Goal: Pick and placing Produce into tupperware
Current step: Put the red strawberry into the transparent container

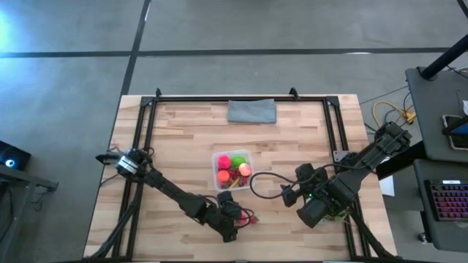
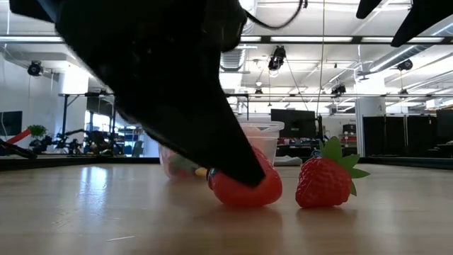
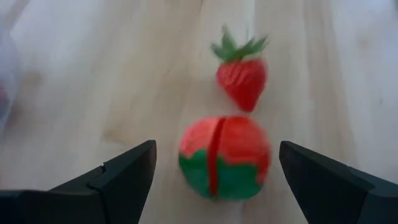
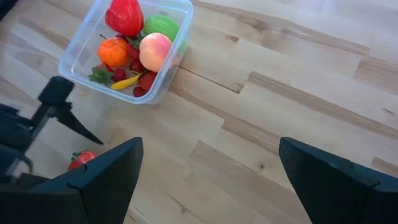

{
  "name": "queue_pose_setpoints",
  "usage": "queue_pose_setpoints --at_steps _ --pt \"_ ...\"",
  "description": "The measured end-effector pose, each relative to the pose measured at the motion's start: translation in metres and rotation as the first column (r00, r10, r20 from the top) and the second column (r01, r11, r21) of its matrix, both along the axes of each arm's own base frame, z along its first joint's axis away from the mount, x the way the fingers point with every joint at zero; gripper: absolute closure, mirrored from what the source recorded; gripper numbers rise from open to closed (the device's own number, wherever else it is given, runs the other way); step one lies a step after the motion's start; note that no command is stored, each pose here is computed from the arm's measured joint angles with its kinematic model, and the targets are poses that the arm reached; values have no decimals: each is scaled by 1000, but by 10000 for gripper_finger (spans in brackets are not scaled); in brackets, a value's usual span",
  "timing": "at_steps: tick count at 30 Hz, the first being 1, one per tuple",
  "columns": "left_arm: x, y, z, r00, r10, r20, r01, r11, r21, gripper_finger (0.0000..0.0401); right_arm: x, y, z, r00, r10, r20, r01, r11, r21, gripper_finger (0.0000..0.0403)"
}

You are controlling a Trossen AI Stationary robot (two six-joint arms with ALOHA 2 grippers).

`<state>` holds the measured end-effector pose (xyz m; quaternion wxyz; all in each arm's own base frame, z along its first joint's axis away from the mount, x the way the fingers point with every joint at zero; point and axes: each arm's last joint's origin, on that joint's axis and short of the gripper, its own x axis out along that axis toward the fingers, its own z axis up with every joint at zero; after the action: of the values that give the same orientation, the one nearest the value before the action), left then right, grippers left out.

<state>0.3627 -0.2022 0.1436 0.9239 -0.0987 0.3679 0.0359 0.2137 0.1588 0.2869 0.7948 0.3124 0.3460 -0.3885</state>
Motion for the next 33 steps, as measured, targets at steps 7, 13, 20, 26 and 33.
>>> queue_pose_setpoints --at_steps 7,13,20,26,33 --pt "7 -5 -8 999 -31 -11 31 999 -36 76 0 0 -1 1000 -1 0 1 1000 1 34" --pt "7 -3 -8 999 -29 -19 29 999 -24 77 0 0 -1 1000 0 0 0 1000 5 35" --pt "6 -1 -10 999 -26 -36 25 1000 -9 119 0 0 -1 1000 0 0 0 1000 5 35" --pt "7 0 -10 999 -22 -40 22 1000 -7 167 0 0 -1 1000 7 -4 -7 1000 1 34" --pt "9 2 -5 999 -18 -28 17 1000 -15 191 0 0 -1 1000 12 -5 -12 1000 -2 35"
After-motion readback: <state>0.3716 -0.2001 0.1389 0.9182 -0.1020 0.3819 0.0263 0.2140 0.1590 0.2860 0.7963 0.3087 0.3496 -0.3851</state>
